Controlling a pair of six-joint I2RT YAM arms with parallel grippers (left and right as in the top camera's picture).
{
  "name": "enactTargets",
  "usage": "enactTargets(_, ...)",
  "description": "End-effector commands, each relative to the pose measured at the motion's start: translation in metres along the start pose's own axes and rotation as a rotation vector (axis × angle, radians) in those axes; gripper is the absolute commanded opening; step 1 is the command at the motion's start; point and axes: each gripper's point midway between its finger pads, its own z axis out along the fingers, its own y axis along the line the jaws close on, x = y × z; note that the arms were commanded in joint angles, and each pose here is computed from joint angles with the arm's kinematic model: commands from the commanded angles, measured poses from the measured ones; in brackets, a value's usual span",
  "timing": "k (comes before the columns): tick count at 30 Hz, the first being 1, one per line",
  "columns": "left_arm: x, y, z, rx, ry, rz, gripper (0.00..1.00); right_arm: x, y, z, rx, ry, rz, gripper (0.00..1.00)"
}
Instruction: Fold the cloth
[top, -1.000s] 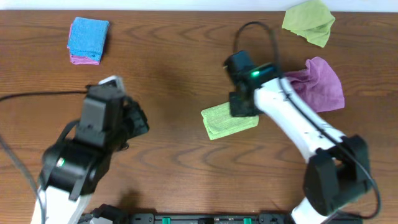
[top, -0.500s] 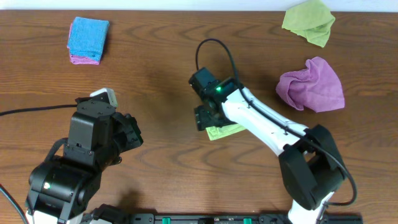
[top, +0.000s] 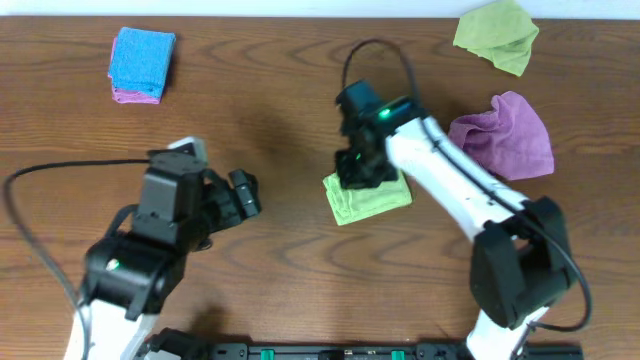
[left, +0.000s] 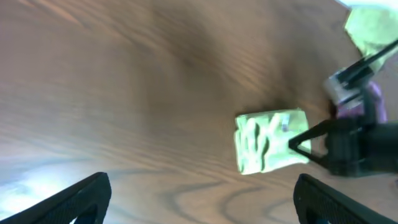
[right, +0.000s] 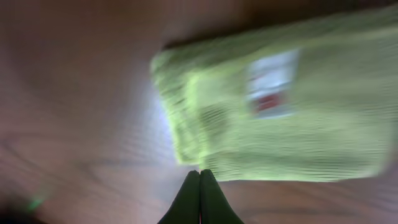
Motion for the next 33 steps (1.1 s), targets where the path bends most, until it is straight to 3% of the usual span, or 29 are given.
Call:
enactTargets(1,0.031,-0.020,0.031,0.167,0.139,0.013,0.95,-0.018,-0.024,-0.027,0.025,-0.082,0.016,0.01)
enactTargets(10,0.070,-0.040,0.113,0.372,0.278,-0.046,0.95,-0.025,-0.099,-0.024,0.002,-0.068,0.212,0.02)
enactTargets(18,0.091,-0.065,0.163,0.477,0.387,-0.110,0.95,-0.020,-0.118,0.001,-0.025,-0.070,0.237,0.02)
enactTargets(33,0.131,-0.057,0.200,0.397,0.481,-0.171,0.95,-0.023,-0.120,0.038,-0.062,-0.105,0.226,0.01)
